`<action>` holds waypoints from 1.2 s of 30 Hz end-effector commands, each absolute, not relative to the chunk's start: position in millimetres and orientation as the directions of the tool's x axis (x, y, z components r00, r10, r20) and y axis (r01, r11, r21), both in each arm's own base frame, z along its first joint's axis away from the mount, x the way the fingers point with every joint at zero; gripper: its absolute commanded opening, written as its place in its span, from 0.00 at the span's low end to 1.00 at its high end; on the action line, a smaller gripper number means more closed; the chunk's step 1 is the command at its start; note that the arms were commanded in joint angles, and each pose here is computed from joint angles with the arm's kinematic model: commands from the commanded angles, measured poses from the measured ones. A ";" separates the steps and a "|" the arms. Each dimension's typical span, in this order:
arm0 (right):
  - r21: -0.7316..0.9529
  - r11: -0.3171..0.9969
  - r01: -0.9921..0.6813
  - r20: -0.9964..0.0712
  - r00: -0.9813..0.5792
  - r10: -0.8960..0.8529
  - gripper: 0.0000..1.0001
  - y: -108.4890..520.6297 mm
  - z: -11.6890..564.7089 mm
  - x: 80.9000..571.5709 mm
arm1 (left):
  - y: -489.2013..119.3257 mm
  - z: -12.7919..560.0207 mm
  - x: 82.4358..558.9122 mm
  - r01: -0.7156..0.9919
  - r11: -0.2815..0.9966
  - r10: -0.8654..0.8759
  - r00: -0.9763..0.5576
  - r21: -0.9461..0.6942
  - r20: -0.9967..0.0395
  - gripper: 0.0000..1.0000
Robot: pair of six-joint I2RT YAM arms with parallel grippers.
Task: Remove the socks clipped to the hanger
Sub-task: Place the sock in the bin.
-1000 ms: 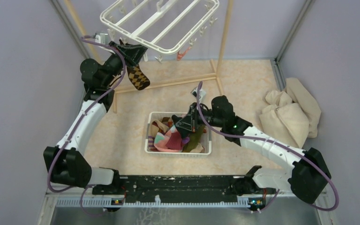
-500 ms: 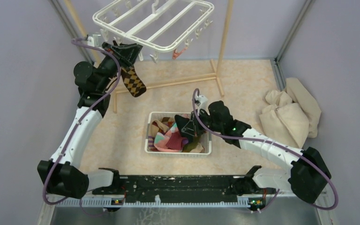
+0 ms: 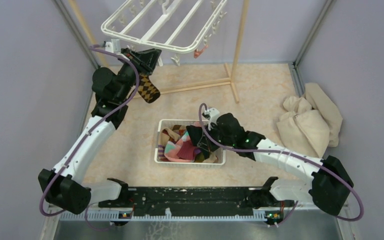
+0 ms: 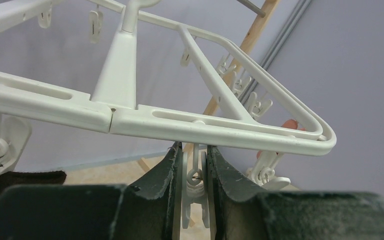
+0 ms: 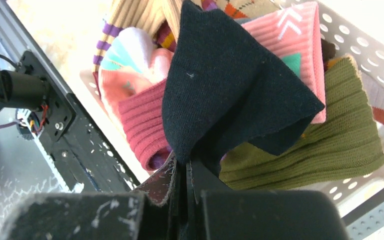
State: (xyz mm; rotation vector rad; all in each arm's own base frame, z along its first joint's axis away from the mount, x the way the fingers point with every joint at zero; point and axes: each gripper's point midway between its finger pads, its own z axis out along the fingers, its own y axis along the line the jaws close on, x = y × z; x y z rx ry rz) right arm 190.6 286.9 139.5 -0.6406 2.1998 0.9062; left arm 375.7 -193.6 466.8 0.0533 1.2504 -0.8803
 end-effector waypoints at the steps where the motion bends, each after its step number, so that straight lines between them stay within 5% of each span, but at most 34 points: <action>1: 0.349 0.667 -0.659 -0.761 -0.614 -0.208 0.00 287.1 142.2 194.5 | -192.7 464.0 381.3 0.535 0.727 -0.548 0.072 -0.432 -0.833 0.09; 10: 0.316 0.687 -0.654 -0.766 -0.603 -0.222 0.00 290.5 131.0 201.3 | -199.5 458.3 388.2 0.463 0.758 -0.556 0.090 -0.460 -0.826 0.08; 20: 0.309 0.665 -0.680 -0.790 -0.573 -0.219 0.29 294.1 153.7 201.1 | -202.6 459.6 387.9 0.405 0.749 -0.612 0.116 -0.525 -0.783 0.09; 28: 0.299 0.673 -0.676 -0.829 -0.534 -0.168 0.62 277.9 192.4 195.8 | -211.2 462.1 385.7 0.375 0.754 -0.621 0.136 -0.540 -0.772 0.09; 36: 0.287 0.724 -0.627 -0.856 -0.507 -0.100 0.65 261.3 209.6 201.0 | -214.5 463.2 381.2 0.343 0.771 -0.611 0.163 -0.536 -0.775 0.10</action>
